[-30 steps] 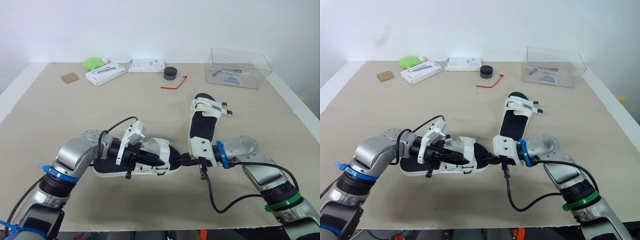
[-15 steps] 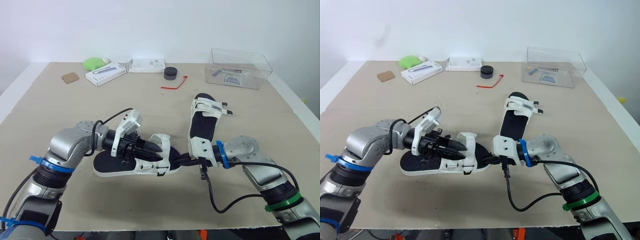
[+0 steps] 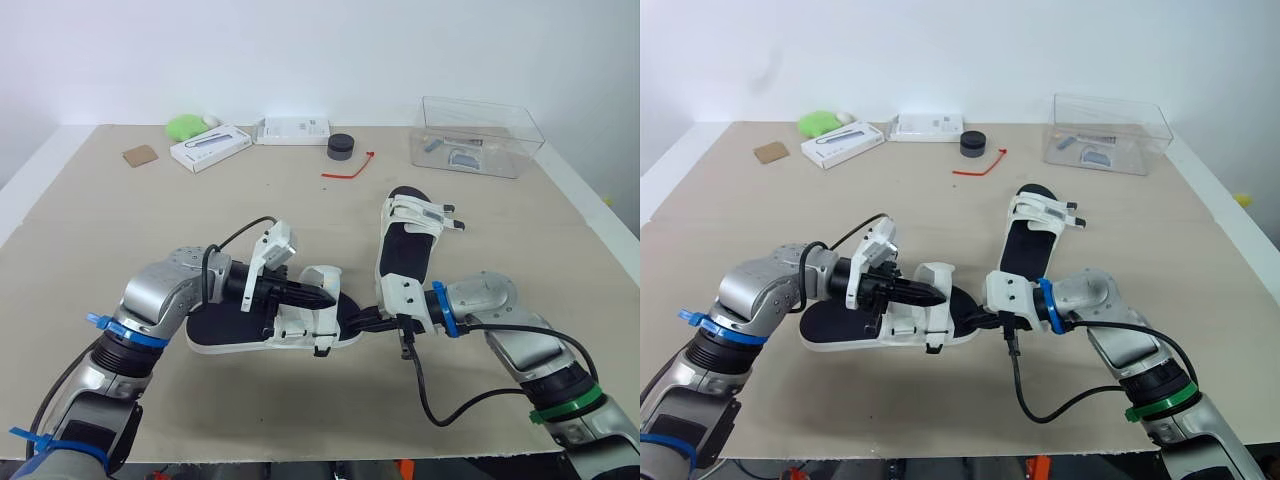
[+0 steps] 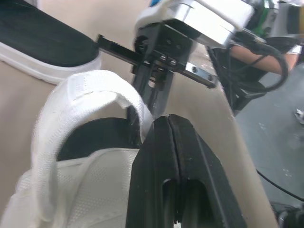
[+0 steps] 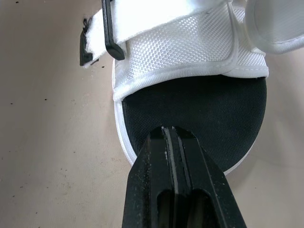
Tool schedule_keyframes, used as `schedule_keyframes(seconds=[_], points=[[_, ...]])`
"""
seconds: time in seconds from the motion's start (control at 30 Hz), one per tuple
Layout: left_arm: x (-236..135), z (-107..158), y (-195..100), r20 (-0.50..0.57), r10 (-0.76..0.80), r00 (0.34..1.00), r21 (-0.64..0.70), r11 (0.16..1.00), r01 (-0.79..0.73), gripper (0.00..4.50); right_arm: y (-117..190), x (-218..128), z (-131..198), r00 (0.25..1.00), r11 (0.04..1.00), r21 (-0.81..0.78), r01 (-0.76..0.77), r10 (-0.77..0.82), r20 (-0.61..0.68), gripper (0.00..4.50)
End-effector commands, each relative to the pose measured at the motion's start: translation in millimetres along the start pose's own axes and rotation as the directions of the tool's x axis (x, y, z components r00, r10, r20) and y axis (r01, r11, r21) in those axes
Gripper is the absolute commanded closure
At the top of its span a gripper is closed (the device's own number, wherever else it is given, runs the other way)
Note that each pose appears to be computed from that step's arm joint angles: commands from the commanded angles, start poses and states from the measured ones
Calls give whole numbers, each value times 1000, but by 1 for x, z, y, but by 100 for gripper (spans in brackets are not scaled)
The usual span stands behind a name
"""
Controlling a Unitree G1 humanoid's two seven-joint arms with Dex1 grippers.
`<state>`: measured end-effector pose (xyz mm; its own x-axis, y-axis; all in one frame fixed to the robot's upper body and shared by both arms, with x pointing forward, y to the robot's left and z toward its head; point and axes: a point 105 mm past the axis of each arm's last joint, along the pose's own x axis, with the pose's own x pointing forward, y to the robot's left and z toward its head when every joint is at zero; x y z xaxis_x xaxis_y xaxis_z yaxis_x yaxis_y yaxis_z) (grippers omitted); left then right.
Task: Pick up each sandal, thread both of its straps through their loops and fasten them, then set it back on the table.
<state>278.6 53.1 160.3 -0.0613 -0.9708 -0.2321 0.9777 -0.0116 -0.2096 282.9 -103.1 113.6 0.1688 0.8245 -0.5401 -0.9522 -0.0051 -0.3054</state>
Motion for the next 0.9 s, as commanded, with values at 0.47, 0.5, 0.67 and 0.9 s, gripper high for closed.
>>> schedule_keyframes(seconds=[0.47, 0.5, 0.67, 0.9], points=[[-21, 9, -9, 22, -39, 999, 4, 999, 39, 446, 0, -3, -12, 999, 1000, 28, 9, -7, -51, 450], [-22, 10, -9, 28, -38, 999, 4, 999, 38, 446, 1, -3, -12, 999, 1000, 28, 8, -7, -51, 450], [-28, 17, -4, 51, -9, 999, 13, 1000, 8, 446, 0, -3, -12, 999, 1000, 26, 8, -7, -53, 450], [-46, 19, -34, -24, -145, 989, -32, 989, 144, 446, 1, -4, -12, 998, 1000, 27, 8, -7, -54, 450]])
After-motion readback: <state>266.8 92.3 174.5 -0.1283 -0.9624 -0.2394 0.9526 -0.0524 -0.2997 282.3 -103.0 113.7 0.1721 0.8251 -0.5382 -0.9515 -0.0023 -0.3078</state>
